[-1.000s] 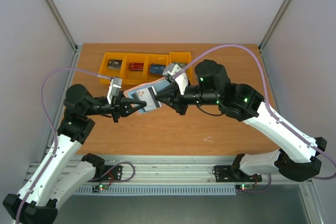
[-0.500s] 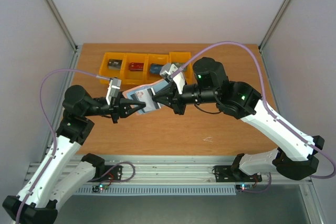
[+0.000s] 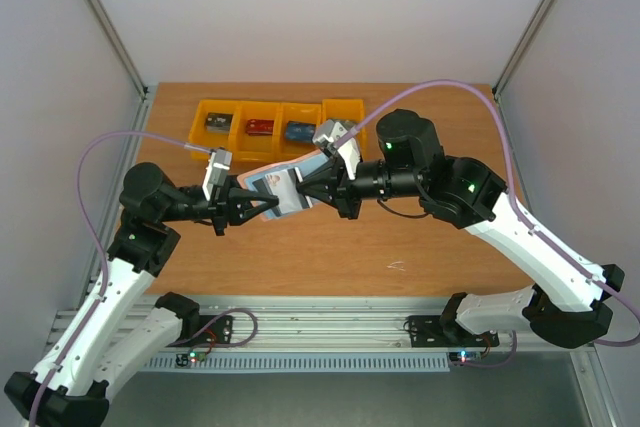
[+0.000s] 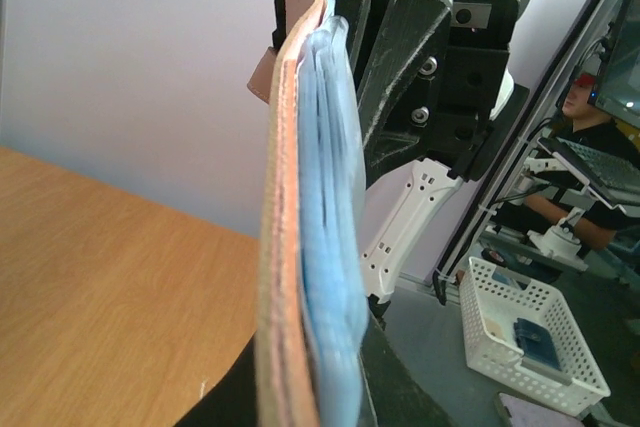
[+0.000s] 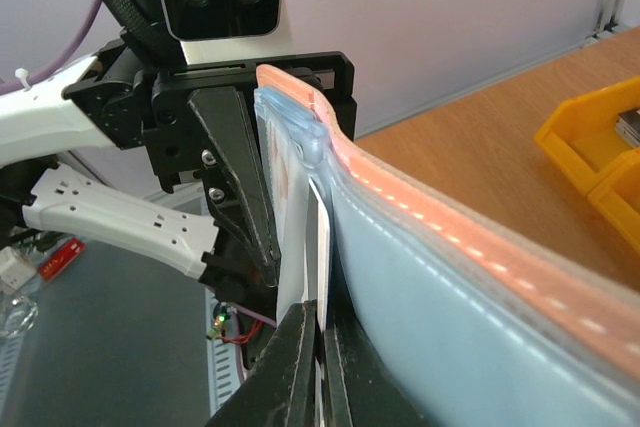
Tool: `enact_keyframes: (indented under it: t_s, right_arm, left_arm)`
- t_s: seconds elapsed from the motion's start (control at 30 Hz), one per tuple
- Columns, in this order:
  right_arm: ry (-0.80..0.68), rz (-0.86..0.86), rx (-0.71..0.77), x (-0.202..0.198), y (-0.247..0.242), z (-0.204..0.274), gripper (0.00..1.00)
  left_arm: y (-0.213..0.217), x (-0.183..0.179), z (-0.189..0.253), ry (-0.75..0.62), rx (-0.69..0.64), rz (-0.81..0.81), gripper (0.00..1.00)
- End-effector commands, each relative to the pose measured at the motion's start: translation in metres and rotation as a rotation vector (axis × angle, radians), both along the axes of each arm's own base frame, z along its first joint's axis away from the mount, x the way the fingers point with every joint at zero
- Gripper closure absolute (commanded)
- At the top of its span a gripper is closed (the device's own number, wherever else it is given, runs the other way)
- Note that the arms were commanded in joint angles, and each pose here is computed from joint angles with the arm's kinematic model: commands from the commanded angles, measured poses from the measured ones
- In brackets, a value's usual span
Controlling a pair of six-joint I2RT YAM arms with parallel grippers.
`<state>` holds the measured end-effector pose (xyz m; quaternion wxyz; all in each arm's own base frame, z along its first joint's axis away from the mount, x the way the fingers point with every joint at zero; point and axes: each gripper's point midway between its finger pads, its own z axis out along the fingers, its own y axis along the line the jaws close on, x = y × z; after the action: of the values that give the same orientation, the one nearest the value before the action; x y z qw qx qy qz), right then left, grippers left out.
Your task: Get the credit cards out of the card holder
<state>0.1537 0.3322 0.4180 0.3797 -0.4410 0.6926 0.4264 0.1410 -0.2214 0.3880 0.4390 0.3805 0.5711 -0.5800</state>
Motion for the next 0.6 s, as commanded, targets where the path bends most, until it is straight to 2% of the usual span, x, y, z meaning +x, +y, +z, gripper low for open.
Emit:
enact_keyframes:
  t_s: [0.0,0.4,0.57]
  right_arm:
    - [-0.037,-0.050,-0.005,0.0048,-0.0168,0.0121,0.99]
    - [-0.036,-0.038,-0.026,0.0036,-0.0213,0.0136,0.99]
    - [-0.040,-0.033,-0.025,0.0026,-0.0217,0.0147,0.99]
  left_arm:
    - [0.0018,-0.0127,0.0140,-0.075,-0.026,-0.037,0.91]
    - [0.0015,-0.0116,0.0123,-0.060,-0.022,-0.036,0.88]
    - [0.0015,-0.0110,0.0119,-0.055,-0.020,-0.033,0.79]
